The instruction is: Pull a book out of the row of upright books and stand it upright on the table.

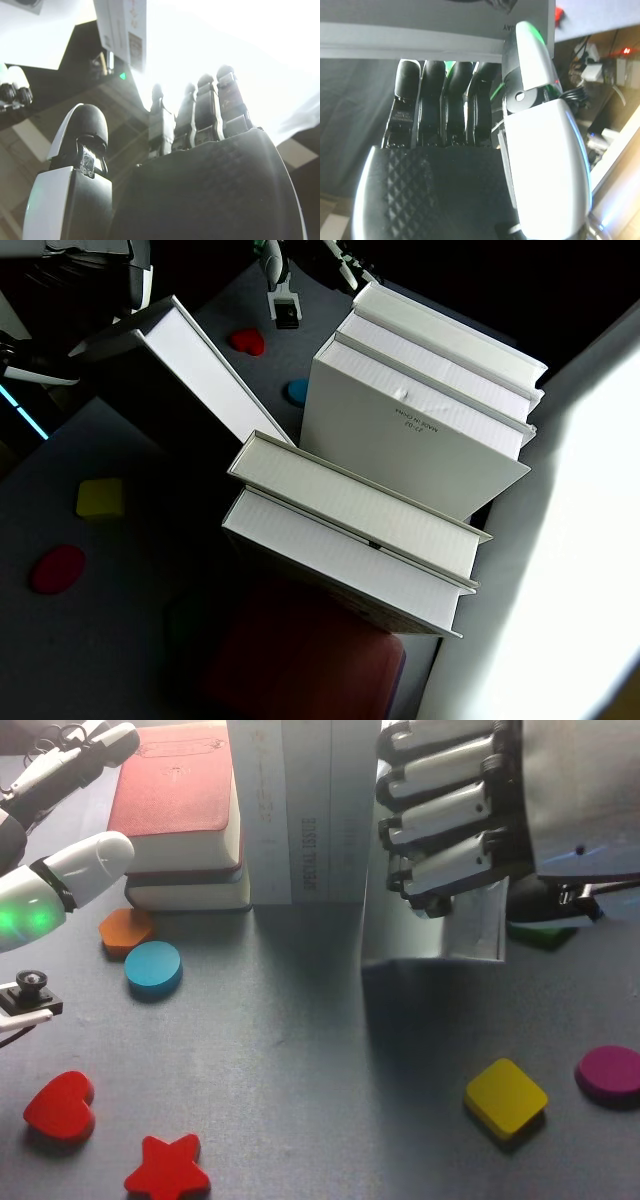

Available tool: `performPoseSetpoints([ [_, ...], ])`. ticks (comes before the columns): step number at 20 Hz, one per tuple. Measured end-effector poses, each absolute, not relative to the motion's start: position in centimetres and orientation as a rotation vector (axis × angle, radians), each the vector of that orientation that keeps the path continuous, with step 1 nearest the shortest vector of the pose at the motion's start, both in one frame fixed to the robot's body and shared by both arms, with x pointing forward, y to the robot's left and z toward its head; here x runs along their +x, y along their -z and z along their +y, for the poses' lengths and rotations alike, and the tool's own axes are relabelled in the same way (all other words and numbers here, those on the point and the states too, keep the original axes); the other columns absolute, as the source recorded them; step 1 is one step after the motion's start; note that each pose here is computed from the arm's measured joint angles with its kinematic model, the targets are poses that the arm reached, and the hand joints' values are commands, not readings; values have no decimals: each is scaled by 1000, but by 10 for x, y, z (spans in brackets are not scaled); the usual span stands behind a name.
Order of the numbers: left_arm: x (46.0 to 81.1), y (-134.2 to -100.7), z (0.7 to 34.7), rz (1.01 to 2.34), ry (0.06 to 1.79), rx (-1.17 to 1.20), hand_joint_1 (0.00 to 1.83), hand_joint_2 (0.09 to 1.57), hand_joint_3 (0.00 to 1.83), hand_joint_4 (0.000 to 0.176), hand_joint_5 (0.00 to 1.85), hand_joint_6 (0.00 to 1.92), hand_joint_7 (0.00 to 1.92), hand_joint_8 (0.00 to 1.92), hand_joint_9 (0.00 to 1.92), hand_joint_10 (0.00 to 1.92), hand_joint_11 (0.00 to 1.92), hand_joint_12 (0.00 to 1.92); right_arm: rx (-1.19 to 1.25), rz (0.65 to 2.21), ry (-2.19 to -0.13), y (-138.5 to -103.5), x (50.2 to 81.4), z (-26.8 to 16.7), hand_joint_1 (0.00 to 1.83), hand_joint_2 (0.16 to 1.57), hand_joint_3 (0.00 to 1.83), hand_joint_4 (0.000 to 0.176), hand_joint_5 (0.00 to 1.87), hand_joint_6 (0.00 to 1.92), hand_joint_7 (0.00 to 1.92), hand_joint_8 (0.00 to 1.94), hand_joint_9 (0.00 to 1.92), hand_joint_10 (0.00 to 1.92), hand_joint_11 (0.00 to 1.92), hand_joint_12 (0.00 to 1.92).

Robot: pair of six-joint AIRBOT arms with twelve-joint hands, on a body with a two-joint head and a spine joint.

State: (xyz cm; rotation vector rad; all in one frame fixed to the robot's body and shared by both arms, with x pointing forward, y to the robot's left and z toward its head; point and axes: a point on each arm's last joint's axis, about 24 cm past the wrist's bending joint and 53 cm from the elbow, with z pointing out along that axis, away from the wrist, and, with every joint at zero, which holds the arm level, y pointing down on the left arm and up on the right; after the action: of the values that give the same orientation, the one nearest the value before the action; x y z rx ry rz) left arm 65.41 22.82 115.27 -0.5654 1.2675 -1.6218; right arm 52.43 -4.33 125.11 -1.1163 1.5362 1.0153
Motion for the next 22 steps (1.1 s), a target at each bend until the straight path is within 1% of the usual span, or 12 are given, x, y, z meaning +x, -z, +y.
performPoseSetpoints([
  [2, 654, -1153, 229, 1267, 1621, -567, 291, 1366, 0, 70, 237, 1, 25, 1, 0, 0, 0, 0, -1106, 1536, -1039, -1254, 521, -45, 1059, 1387, 4, 0, 622, 1653, 417, 1739, 177, 1764, 11, 1921],
  [3, 654, -1153, 229, 1266, 1621, -567, 287, 1365, 0, 48, 238, 2, 35, 5, 0, 0, 0, 0, -1104, 1536, -1056, -1255, 519, -46, 1059, 1387, 4, 0, 622, 1653, 417, 1739, 177, 1764, 11, 1921],
  [6, 654, -1151, 227, 1266, 1625, -570, 284, 1364, 0, 74, 227, 1, 19, 1, 0, 0, 0, 0, -1080, 1552, -1144, -1260, 508, -49, 1059, 1387, 3, 0, 622, 1653, 417, 1739, 177, 1765, 11, 1921],
  [9, 654, -1150, 227, 1269, 1624, -572, 329, 1370, 0, 45, 258, 12, 48, 9, 0, 0, 0, 0, -1079, 1561, -1203, -1263, 498, -51, 1059, 1387, 3, 0, 622, 1653, 417, 1740, 177, 1765, 11, 1921],
  [13, 655, -1150, 227, 1269, 1625, -573, 306, 1376, 3, 36, 242, 4, 44, 4, 0, 0, 0, 0, -1042, 1565, -1246, -1271, 503, -51, 1059, 1388, 2, 0, 622, 1654, 417, 1740, 177, 1765, 11, 1921],
  [14, 656, -1149, 227, 1268, 1626, -572, 308, 1375, 2, 50, 236, 1, 40, 2, 0, 0, 0, 0, -1013, 1583, -1258, -1273, 512, -51, 1059, 1388, 2, 0, 622, 1653, 417, 1739, 177, 1765, 11, 1921],
  [15, 656, -1148, 228, 1269, 1623, -580, 234, 1363, 0, 6, 200, 2, 36, 0, 0, 0, 0, 0, -964, 1625, -1287, -1272, 526, -50, 1059, 1388, 2, 0, 622, 1654, 417, 1739, 177, 1765, 11, 1921],
  [16, 657, -1148, 228, 1269, 1623, -580, 228, 1361, 0, 0, 199, 5, 48, 4, 0, 0, 0, 0, -912, 1658, -1309, -1272, 541, -50, 1059, 1388, 2, 0, 622, 1653, 417, 1740, 177, 1765, 11, 1921],
  [18, 656, -1148, 227, 1269, 1626, -577, 260, 1365, 0, 0, 215, 12, 48, 4, 0, 0, 0, 0, -823, 1716, -1333, -1271, 569, -46, 1059, 1388, 2, 0, 622, 1654, 417, 1739, 177, 1765, 11, 1921],
  [19, 658, -1146, 227, 1271, 1623, -579, 306, 1380, 5, 27, 238, 19, 53, 4, 0, 0, 0, 0, -782, 1745, -1349, -1270, 581, -45, 1059, 1388, 2, 0, 622, 1654, 417, 1739, 177, 1765, 11, 1921],
  [21, 660, -1142, 227, 1278, 1615, -591, 324, 1382, 3, 45, 236, 16, 45, 0, 0, 0, 0, 0, -757, 1784, -1385, -1267, 590, -37, 1059, 1388, 1, 0, 622, 1653, 417, 1740, 177, 1765, 11, 1921],
  [22, 660, -1141, 227, 1282, 1614, -593, 317, 1382, 3, 36, 230, 12, 41, 0, 0, 0, 0, 0, -747, 1800, -1398, -1266, 594, -32, 1059, 1388, 1, 0, 622, 1654, 417, 1740, 177, 1765, 11, 1921],
])
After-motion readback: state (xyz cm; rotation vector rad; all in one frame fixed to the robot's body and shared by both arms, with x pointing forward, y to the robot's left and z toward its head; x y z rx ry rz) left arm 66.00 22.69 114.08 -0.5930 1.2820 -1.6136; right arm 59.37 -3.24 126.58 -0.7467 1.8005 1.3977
